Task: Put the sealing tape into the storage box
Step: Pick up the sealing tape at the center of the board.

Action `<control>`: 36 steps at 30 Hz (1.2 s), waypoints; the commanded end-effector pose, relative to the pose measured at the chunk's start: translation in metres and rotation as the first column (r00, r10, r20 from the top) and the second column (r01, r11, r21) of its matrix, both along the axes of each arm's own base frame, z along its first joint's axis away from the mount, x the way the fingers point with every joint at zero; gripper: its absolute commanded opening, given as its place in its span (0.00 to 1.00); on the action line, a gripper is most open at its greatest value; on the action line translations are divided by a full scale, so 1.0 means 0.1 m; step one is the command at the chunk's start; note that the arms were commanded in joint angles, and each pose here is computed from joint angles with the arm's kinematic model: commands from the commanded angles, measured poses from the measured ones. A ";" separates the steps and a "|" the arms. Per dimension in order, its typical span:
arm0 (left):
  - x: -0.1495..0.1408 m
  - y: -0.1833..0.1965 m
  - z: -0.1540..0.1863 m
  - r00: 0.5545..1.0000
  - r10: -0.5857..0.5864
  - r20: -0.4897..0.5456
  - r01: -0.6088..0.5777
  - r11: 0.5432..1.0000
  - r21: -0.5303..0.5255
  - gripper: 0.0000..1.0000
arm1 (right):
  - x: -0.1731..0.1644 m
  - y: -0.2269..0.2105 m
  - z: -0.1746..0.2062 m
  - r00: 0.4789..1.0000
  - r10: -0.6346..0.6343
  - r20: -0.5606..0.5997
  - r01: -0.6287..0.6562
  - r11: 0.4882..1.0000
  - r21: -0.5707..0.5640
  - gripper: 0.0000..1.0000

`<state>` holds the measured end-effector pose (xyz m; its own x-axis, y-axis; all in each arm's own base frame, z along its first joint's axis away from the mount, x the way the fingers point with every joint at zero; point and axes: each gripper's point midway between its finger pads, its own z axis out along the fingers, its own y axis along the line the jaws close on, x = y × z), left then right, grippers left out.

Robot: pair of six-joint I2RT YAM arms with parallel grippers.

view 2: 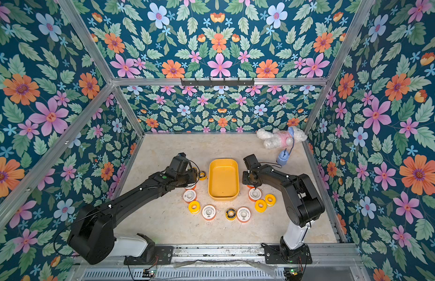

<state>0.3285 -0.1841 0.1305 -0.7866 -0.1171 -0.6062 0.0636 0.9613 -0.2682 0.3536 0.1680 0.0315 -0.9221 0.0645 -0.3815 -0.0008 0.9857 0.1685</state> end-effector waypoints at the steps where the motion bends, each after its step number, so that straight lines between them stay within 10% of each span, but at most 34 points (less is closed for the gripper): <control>1: 0.00 0.04 0.01 1.000 0.010 0.009 -0.011 1.000 0.010 0.55 | 0.00 -0.05 -0.01 1.000 -0.011 0.001 0.011 0.999 -0.046 0.47; 15: -0.01 0.06 0.03 1.000 0.017 0.014 -0.017 1.000 0.009 0.55 | 0.01 -0.03 -0.11 1.000 -0.019 -0.019 0.018 0.996 -0.088 0.36; 36: -0.02 0.08 0.08 1.000 0.019 0.025 -0.020 1.000 0.017 0.55 | 0.23 0.14 0.77 0.981 -0.066 0.180 0.011 0.956 0.293 0.23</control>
